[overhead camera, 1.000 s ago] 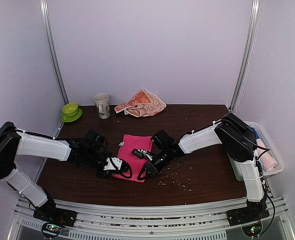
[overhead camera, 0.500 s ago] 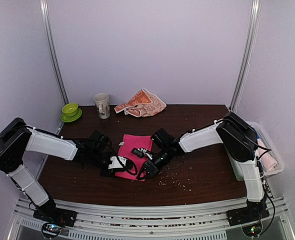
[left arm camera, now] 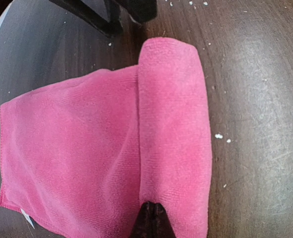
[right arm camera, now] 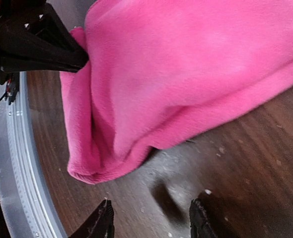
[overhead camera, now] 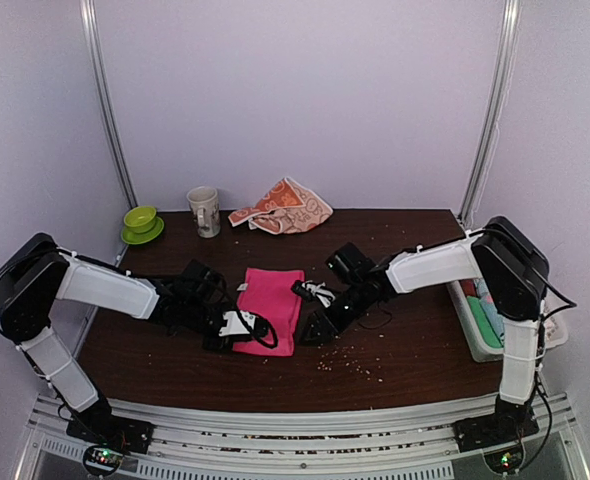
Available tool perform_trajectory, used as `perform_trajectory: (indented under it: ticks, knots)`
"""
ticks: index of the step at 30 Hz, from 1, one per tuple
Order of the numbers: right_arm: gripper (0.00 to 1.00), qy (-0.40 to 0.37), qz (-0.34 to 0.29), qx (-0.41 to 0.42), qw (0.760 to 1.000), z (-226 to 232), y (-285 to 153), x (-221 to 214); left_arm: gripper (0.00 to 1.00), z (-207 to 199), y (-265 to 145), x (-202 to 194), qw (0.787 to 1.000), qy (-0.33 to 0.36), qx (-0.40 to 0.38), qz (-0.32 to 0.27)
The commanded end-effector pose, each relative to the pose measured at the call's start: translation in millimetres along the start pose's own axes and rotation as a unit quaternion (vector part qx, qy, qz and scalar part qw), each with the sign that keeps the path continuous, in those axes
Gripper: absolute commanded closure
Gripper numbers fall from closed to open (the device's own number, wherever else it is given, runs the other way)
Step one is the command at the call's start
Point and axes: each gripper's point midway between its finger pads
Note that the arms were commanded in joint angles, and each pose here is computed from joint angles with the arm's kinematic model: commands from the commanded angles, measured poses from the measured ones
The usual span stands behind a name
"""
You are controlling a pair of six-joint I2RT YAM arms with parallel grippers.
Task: Roll the towels
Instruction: Roll the towel at the center of the board.
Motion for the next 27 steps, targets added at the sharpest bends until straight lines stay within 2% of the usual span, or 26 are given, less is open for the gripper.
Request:
perform_trajectory:
  ticks: [1, 4, 8, 13, 17, 24, 27]
  knots:
    - [0.45, -0.059, -0.026, -0.101, 0.993, -14, -30, 6, 1.00, -27, 9, -31, 0.997, -0.023, -0.047, 0.048]
    - [0.36, -0.149, -0.049, -0.166, 0.974, -2, -39, 8, 1.00, -28, 8, -29, 0.996, -0.035, -0.068, 0.039]
    - [0.33, -0.244, -0.100, -0.238, 0.935, 21, -49, 13, 1.00, -27, 6, -29, 0.993, -0.059, -0.096, 0.028]
    - [0.31, -0.365, -0.149, -0.320, 0.862, 51, -58, 1, 1.00, -28, 6, -30, 0.990, -0.071, -0.123, 0.024]
    - [0.32, -0.445, -0.134, -0.351, 0.813, 66, -49, -8, 1.00, -29, 8, -32, 0.988, -0.074, -0.136, 0.028]
    - [0.33, -0.537, -0.060, -0.432, 0.722, 67, -12, -4, 1.00, -30, 10, -33, 0.987, -0.076, -0.141, 0.031]
    - [0.33, -0.564, -0.032, -0.442, 0.697, 66, 4, -2, 1.00, -30, 10, -33, 0.986, -0.075, -0.143, 0.032]
Point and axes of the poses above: each gripper's point midway between its finger pads, its own y axis out along the fingers, its own z axis along the line the jaws close on, x = y × z, and after that the axes turned 7 degrees about -y, right-handed
